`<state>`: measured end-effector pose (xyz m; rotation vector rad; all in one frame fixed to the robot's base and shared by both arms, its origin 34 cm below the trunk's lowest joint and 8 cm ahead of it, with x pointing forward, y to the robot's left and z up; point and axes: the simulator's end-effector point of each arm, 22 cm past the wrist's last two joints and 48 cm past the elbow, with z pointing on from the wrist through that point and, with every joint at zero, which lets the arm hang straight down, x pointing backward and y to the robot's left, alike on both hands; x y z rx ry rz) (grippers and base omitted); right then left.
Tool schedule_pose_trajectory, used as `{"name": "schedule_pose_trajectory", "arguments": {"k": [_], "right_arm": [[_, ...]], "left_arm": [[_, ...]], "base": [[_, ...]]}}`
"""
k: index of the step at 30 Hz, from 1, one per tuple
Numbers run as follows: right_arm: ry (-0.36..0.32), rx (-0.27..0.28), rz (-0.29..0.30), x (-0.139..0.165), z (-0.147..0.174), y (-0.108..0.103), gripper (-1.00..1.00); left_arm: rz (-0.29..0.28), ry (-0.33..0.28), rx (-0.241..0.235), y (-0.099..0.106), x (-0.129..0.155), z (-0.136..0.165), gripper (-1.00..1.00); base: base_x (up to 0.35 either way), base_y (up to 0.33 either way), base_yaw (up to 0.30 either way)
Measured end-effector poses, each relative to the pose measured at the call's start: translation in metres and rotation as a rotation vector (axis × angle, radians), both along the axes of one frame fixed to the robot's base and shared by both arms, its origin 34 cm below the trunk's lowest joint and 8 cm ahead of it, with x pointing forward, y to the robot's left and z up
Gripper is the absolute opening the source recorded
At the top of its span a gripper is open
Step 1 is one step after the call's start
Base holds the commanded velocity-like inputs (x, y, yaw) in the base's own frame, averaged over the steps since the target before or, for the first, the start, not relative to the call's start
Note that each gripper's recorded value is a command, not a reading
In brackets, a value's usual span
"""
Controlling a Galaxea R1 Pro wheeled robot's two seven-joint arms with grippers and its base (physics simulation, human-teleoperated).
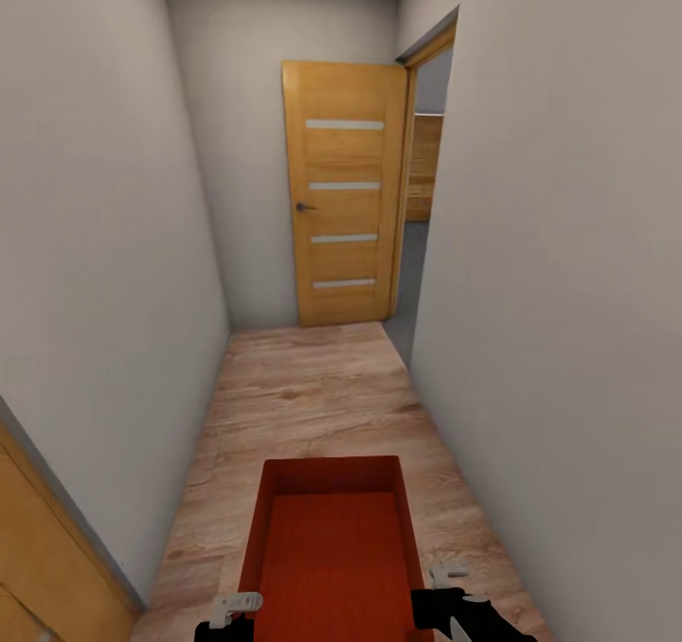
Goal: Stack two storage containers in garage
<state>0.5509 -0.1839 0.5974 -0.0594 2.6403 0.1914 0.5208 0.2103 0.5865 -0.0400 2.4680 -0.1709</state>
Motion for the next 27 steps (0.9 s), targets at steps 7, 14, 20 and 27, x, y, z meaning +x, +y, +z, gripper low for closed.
{"name": "schedule_pose_trajectory", "arguments": {"k": [7, 14, 20, 27], "right_arm": [[0.000, 0.000, 0.000, 0.0001, 0.0000, 0.0000, -1.00], [0.000, 0.000, 0.000, -0.0001, -0.0001, 0.0000, -1.00], [0.000, 0.000, 0.000, -0.0001, -0.0001, -0.0001, -1.00], [0.000, 0.000, 0.000, -0.0001, -0.0001, 0.0000, -1.00]], "left_arm": [[0.000, 0.000, 0.000, 0.0000, 0.0000, 0.0000, -1.00], [0.000, 0.000, 0.000, 0.0000, -0.0001, 0.0000, -1.00], [0.000, 0.000, 0.000, -0.0001, -0.0001, 0.0000, -1.00], [0.000, 0.000, 0.000, 0.0000, -0.0001, 0.0000, -1.00]], "base": [[0.340, 0.000, 0.000], [0.341, 0.000, 0.000], [0.341, 0.000, 0.000], [0.340, 0.000, 0.000]]}}
